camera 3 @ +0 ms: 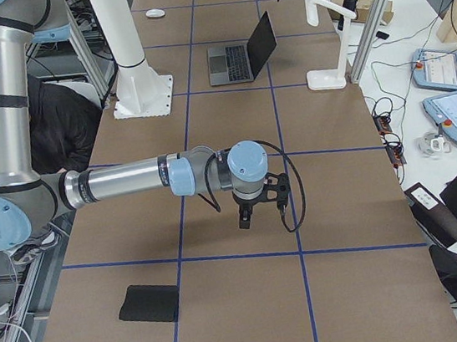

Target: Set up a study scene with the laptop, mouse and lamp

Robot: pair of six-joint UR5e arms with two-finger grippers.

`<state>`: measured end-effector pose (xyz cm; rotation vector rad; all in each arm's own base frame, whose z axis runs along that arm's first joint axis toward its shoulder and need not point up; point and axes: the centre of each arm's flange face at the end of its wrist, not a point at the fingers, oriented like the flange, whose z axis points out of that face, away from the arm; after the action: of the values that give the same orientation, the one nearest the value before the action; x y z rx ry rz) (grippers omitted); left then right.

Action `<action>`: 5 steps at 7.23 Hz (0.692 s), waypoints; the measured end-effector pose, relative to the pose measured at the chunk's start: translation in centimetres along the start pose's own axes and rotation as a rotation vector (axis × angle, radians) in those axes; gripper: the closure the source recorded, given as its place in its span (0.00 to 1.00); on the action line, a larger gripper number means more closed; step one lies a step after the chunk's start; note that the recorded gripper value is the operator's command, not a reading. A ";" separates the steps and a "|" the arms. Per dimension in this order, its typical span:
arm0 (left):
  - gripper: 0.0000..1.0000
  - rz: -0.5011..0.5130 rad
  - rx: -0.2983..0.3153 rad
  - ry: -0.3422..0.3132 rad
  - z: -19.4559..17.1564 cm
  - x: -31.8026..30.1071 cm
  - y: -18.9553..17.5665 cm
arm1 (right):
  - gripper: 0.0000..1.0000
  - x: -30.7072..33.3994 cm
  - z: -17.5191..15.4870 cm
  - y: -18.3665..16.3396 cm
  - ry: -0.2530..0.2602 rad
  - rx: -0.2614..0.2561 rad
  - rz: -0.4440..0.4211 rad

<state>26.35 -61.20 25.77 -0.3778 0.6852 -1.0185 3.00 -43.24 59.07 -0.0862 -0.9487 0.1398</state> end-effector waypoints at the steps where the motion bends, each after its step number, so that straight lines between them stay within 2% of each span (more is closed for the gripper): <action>1: 0.00 0.124 0.001 -0.003 0.4 -1.8 -0.7 | 0.01 -0.1 0.3 0.0 0.005 -0.006 -0.002; 5: 0.00 0.559 0.003 -0.018 1.2 -5.4 -2.6 | 0.01 1.4 1.2 0.8 0.047 -0.017 0.019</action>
<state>23.57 -57.77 30.06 -0.1742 0.7191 -0.4849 2.80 -42.25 60.82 -0.1137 -0.9020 0.1468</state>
